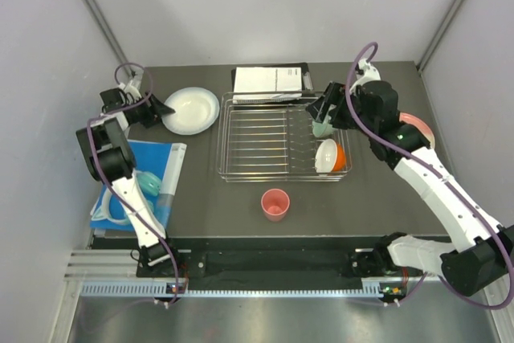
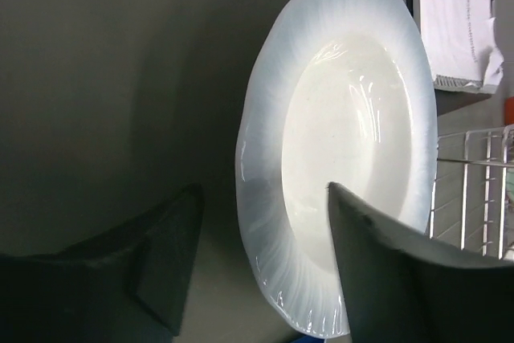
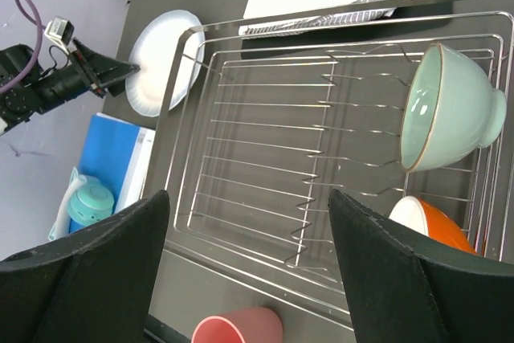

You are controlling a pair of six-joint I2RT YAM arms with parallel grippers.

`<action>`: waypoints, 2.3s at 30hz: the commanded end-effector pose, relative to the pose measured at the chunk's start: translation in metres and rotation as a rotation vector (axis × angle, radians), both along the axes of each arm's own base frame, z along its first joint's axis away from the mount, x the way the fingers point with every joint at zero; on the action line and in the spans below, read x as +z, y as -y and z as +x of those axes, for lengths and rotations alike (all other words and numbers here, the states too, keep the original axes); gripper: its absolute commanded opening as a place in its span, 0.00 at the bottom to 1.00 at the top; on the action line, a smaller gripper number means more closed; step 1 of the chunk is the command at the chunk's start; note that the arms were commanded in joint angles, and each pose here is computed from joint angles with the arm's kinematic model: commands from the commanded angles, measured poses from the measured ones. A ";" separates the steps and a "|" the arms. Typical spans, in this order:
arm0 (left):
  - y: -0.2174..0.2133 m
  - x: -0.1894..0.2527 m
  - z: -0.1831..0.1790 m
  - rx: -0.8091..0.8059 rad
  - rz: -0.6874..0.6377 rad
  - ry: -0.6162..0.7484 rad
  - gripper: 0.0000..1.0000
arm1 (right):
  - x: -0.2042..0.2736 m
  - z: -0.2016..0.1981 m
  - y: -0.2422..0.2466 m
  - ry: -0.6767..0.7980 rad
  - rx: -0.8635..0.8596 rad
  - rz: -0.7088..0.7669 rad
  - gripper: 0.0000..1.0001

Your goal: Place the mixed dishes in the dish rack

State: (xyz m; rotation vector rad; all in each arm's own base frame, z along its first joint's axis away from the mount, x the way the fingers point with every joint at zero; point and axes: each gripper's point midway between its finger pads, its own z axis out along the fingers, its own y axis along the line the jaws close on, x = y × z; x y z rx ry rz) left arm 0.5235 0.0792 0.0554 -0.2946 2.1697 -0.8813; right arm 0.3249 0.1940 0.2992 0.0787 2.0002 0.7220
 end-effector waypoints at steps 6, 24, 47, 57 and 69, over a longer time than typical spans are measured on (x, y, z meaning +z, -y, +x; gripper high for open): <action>-0.006 -0.024 -0.004 -0.002 -0.149 -0.036 0.05 | 0.019 -0.004 -0.008 0.051 0.034 0.035 0.79; -0.041 0.086 -0.096 0.088 -0.417 0.055 0.00 | 0.012 -0.009 -0.033 0.070 0.154 0.091 0.75; 0.098 0.197 -0.170 -0.193 -0.462 0.124 0.00 | -0.004 -0.044 -0.194 -0.039 0.591 0.305 0.83; 0.146 0.203 -0.171 -0.285 -0.440 0.123 0.00 | -0.008 -0.036 -0.213 -0.049 0.619 0.336 0.81; 0.179 0.209 -0.175 -0.376 -0.431 0.118 0.00 | -0.036 -0.027 -0.224 -0.093 0.617 0.337 0.74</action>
